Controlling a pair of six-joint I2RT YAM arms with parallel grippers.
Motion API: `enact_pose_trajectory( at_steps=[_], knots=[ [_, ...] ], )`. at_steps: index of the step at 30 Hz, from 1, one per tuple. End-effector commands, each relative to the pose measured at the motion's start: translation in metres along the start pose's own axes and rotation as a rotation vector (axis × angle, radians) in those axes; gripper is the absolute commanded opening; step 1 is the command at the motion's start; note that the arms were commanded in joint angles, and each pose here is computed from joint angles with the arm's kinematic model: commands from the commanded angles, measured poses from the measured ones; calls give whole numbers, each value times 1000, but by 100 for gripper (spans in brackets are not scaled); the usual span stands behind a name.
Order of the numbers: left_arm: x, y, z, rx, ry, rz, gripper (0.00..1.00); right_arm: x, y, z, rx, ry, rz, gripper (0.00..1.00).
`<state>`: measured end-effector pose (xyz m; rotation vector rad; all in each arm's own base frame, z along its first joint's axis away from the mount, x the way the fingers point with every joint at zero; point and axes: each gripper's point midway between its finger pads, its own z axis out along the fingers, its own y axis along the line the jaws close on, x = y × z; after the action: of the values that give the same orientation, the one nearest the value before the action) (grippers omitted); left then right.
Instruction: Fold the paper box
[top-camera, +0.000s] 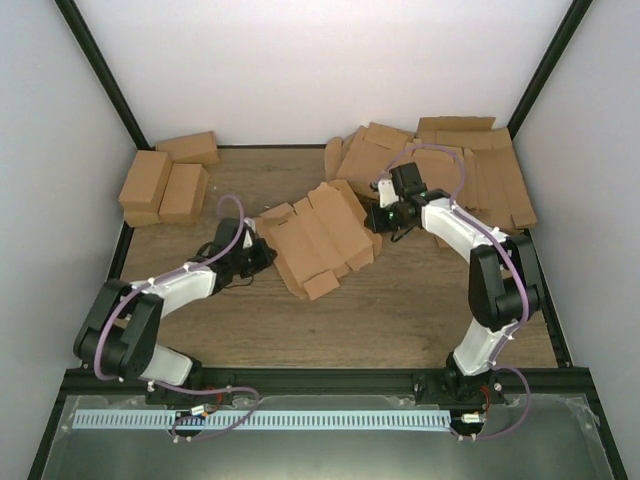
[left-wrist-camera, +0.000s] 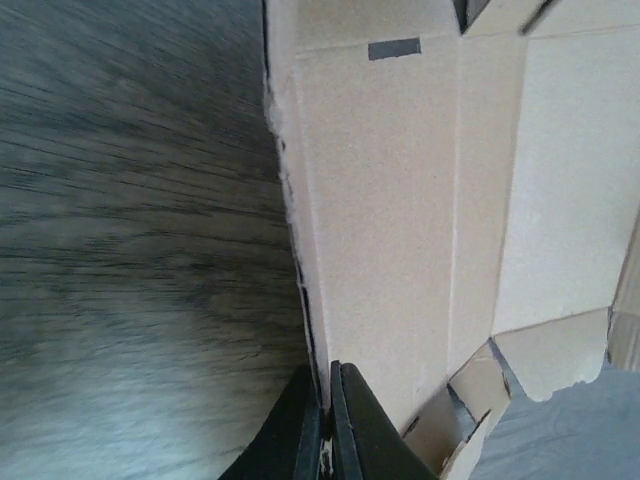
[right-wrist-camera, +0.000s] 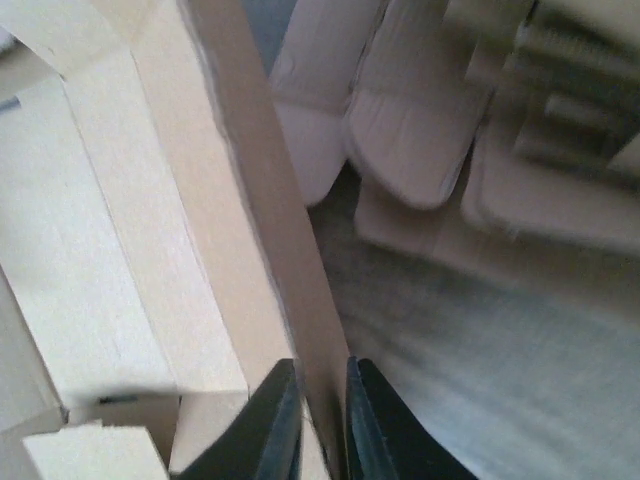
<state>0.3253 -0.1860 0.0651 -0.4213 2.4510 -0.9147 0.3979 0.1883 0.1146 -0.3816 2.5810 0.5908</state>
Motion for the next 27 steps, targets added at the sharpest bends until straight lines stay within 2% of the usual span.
enact_pose_trajectory(
  at_steps=[1,3,6,9,11,12,15,20,27],
  knots=[
    [1,20,-28,-167,30,153,4,24,27,-5,-86,6,-5,19],
    [-1,16,-40,-183,33,229,4,36,34,-8,-120,6,-1,21],
    [0,4,-58,-161,47,333,4,52,45,-12,-173,2,1,33],
    [4,-9,-72,-132,85,379,5,62,49,-14,-194,-2,2,40],
    [9,-15,-77,-114,123,373,5,67,49,-15,-202,-2,6,54],
    [12,-18,-79,-105,144,368,5,69,50,-16,-205,-7,8,57],
    [15,-27,-88,-84,171,385,5,71,54,-18,-231,-29,8,57],
    [8,-43,-105,-60,135,443,5,71,57,-18,-263,-65,17,57],
    [0,-65,-115,-46,188,493,4,74,68,-17,-297,-46,10,56]
  ],
)
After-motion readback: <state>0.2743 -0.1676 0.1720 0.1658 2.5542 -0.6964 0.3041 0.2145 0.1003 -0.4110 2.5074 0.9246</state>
